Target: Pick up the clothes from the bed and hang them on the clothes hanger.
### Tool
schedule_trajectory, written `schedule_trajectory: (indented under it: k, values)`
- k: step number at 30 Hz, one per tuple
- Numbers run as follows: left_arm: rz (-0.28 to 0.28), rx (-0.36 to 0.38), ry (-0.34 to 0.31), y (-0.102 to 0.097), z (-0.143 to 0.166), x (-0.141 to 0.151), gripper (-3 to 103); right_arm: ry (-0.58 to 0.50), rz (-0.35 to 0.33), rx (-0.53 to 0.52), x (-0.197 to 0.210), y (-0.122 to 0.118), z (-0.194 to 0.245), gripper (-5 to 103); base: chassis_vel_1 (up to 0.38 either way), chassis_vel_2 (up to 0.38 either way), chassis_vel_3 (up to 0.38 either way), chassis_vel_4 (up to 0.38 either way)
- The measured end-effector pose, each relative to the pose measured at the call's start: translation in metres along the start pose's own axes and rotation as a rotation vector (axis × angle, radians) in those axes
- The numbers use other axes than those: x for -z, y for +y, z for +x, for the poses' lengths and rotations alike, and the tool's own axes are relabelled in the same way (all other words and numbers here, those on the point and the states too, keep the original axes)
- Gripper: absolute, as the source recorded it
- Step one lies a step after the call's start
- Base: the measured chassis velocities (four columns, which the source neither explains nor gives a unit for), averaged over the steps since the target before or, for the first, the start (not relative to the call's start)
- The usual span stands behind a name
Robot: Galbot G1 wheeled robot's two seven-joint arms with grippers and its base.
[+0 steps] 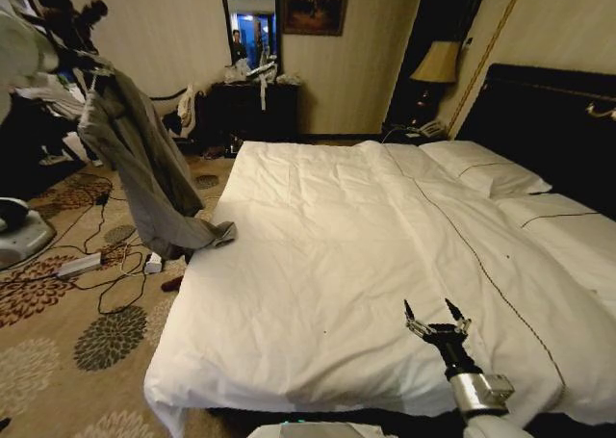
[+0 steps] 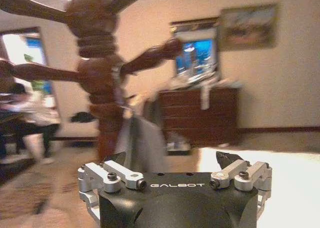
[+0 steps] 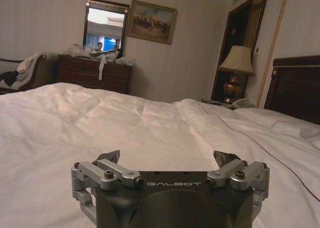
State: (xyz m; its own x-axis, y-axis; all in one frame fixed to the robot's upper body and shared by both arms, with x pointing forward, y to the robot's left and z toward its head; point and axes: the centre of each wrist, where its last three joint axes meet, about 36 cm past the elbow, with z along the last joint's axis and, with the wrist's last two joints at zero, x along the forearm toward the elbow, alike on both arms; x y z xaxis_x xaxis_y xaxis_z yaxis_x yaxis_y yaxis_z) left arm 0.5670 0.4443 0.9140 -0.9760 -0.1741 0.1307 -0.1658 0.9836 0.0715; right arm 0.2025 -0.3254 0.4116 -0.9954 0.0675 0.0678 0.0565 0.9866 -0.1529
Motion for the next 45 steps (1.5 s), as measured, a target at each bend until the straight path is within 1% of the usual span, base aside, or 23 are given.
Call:
schedule_trajectory:
  k: [2,4,6,8,12,13,15,18,20,21,22,23,26,28,30,31,34,35,37,38,39,43,45]
  values:
    - [0.034,-0.081,-0.009,-0.005,0.023,-0.017,100,0.0,0.0,0.0,0.0,0.0,0.0,100,0.0,0.0,0.0,0.0]
    - [0.039,-0.095,-0.011,-0.006,0.028,-0.024,100,0.0,0.0,0.0,0.0,0.0,0.0,100,0.0,0.0,0.0,0.0]
    - [0.033,-0.132,-0.022,-0.01,0.045,-0.057,100,0.0,0.0,0.0,0.0,0.0,0.0,100,0.0,0.0,0.0,0.0]
    - [0.028,-0.141,-0.031,-0.01,0.05,-0.065,100,0.0,0.0,0.0,0.0,0.0,0.0,100,0.0,0.0,0.0,0.0]
    - [0.011,-0.198,-0.129,-0.02,0.081,-0.097,100,0.0,0.0,0.0,0.0,0.0,0.0,100,0.0,0.0,0.0,0.0]
    - [0.011,-0.198,-0.129,-0.02,0.081,-0.097,100,0.0,0.0,0.0,0.0,0.0,0.0,100,0.0,0.0,0.0,0.0]
    - [-0.026,-0.232,-0.189,-0.035,0.094,-0.127,100,0.0,0.0,0.0,0.0,0.0,0.0,100,0.0,0.0,0.0,0.0]
    - [-0.041,-0.261,-0.206,-0.049,0.097,-0.156,100,0.0,0.0,0.0,0.0,0.0,0.0,100,0.0,0.0,0.0,0.0]
    - [-0.025,-0.3,-0.225,-0.07,0.096,-0.182,100,0.0,0.0,0.0,0.0,0.0,0.0,100,0.0,0.0,0.0,0.0]
    - [-0.025,-0.3,-0.225,-0.07,0.096,-0.182,100,0.0,0.0,0.0,0.0,0.0,0.0,100,0.0,0.0,0.0,0.0]
    - [-0.015,-0.324,-0.247,-0.083,0.096,-0.192,100,0.0,0.0,0.0,0.0,0.0,0.0,100,0.0,0.0,0.0,0.0]
    - [0.015,-0.342,-0.27,-0.093,0.101,-0.202,100,0.0,0.0,0.0,0.0,0.0,0.0,100,0.0,0.0,0.0,0.0]
    - [0.052,-0.347,-0.248,-0.1,0.106,-0.225,100,0.0,0.0,0.0,0.0,0.0,0.0,100,0.0,0.0,0.0,0.0]
    - [0.083,-0.33,-0.218,-0.103,0.117,-0.271,100,0.0,0.0,0.0,0.0,0.0,0.0,100,0.0,0.0,0.0,0.0]
    - [0.087,-0.325,-0.207,-0.103,0.122,-0.286,100,0.0,0.0,0.0,0.0,0.0,0.0,100,0.0,0.0,0.0,0.0]
    - [0.092,-0.321,-0.194,-0.105,0.133,-0.31,100,0.0,0.0,0.0,0.0,0.0,0.0,100,0.0,0.0,0.0,0.0]
    - [0.069,-0.306,-0.18,-0.106,0.156,-0.362,100,0.0,0.0,0.0,0.0,0.0,0.0,100,0.0,0.0,0.0,0.0]
    - [0.069,-0.306,-0.18,-0.106,0.156,-0.362,100,0.0,0.0,0.0,0.0,0.0,0.0,100,0.0,0.0,0.0,0.0]
    - [0.019,-0.285,-0.173,-0.107,0.179,-0.413,100,0.0,0.0,0.0,0.0,0.0,0.0,100,0.0,0.0,0.0,0.0]
    - [0.021,-0.271,-0.175,-0.11,0.192,-0.433,100,0.0,0.0,0.0,0.0,0.0,0.0,100,0.0,0.0,0.0,0.0]
    - [0.021,-0.271,-0.175,-0.11,0.192,-0.433,100,0.0,0.0,0.0,0.0,0.0,0.0,100,0.0,0.0,0.0,0.0]
    - [0.021,-0.242,-0.187,-0.121,0.238,-0.485,100,0.0,0.0,0.0,0.0,0.0,0.0,100,0.0,0.0,0.0,0.0]
    - [0.017,-0.233,-0.197,-0.122,0.25,-0.494,100,0.0,0.0,0.0,0.0,0.0,0.0,100,0.0,0.0,0.0,0.0]
